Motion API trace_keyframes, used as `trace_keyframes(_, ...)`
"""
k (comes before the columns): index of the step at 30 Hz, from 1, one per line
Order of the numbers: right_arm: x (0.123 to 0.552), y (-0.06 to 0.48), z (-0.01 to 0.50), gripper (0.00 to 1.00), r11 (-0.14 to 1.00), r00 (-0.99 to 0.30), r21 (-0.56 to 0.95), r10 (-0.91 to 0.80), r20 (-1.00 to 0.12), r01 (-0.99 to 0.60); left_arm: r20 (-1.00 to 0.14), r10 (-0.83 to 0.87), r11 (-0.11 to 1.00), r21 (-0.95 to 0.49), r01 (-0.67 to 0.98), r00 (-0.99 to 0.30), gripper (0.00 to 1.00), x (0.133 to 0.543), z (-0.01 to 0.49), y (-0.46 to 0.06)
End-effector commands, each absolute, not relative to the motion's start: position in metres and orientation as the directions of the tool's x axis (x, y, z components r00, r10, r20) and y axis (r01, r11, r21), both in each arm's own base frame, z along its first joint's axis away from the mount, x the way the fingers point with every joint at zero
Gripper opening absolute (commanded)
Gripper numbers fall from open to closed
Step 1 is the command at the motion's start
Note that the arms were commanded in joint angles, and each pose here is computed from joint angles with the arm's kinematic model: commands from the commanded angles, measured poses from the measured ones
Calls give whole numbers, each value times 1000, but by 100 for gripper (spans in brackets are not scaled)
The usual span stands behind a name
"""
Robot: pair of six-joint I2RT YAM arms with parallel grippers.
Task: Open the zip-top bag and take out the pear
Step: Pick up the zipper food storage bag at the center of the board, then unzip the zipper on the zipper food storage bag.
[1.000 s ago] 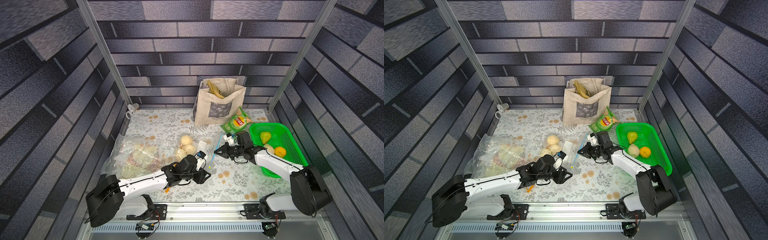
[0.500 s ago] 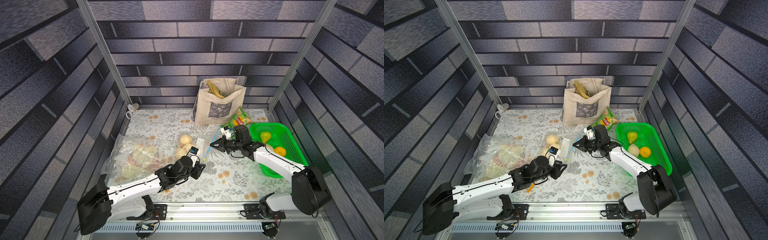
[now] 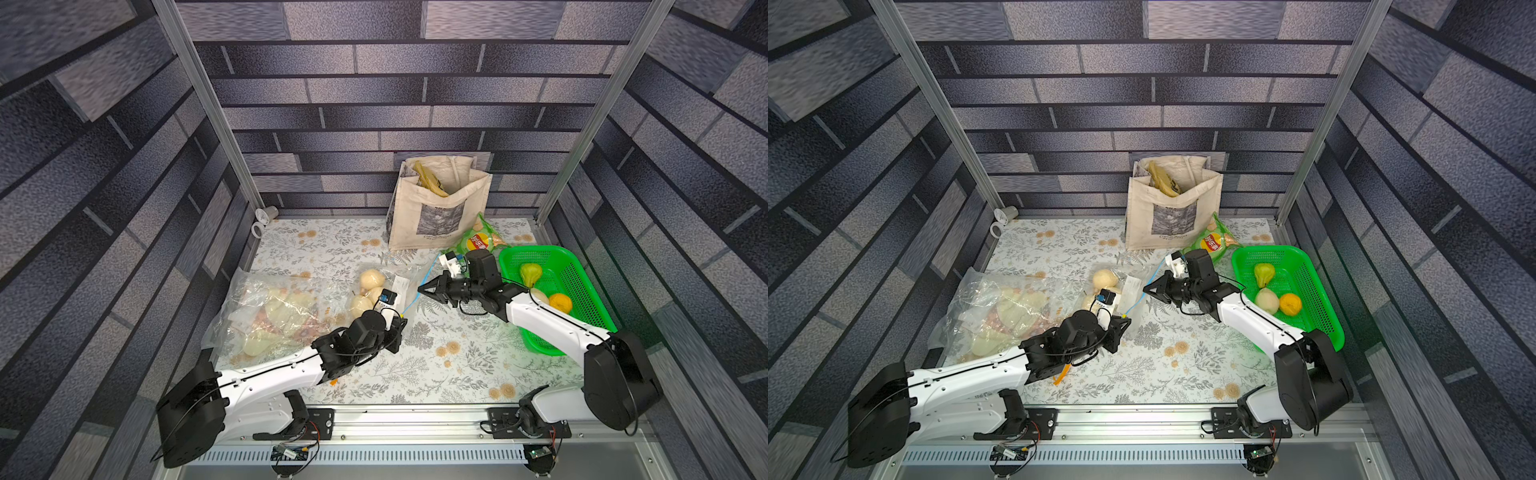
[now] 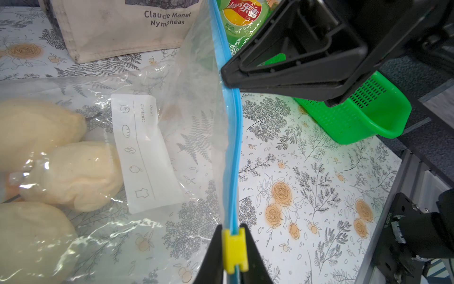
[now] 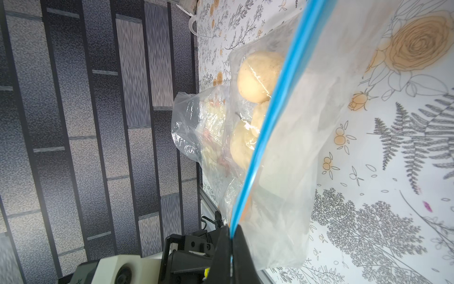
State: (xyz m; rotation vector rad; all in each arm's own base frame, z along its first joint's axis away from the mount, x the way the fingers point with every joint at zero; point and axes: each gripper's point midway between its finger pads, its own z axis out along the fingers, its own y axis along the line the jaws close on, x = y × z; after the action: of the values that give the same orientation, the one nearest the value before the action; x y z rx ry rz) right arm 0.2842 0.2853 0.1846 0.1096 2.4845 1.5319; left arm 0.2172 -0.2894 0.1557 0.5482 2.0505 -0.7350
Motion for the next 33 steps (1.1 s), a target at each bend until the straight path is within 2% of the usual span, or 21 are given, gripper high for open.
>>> trace_keyframes(1,282,289,194,28,473,-971,873,124,-202,-122,-872,122,679,-275,681,-474,0,214,176,-299)
trace_keyframes(5,272,274,200,61,585,-931,747,-41,-362,-316,-871,239,621,-202,757,-428,0,204,180,-294)
trace_keyframes(7,270,270,219,66,596,-883,678,-122,-454,-431,-867,293,590,-167,790,-402,0,201,184,-288)
trace_keyframes(11,258,261,245,66,571,-783,568,-242,-573,-593,-856,364,518,-141,844,-367,0,198,195,-271)
trace_keyframes(15,264,254,266,64,572,-667,435,-288,-687,-695,-815,469,475,-92,875,-340,0,204,205,-254)
trace_keyframes(19,272,250,292,64,554,-496,270,-310,-811,-787,-780,559,437,-9,900,-279,0,216,227,-237)
trace_keyframes(24,293,241,324,67,614,-377,122,-304,-875,-780,-835,520,460,93,883,-183,0,244,283,-223)
trace_keyframes(29,311,239,344,68,656,-354,76,-303,-885,-751,-810,585,363,291,885,26,0,254,309,-216)
trace_keyframes(33,323,237,357,68,692,-333,53,-278,-901,-720,-823,538,297,386,874,181,0,251,343,-215)
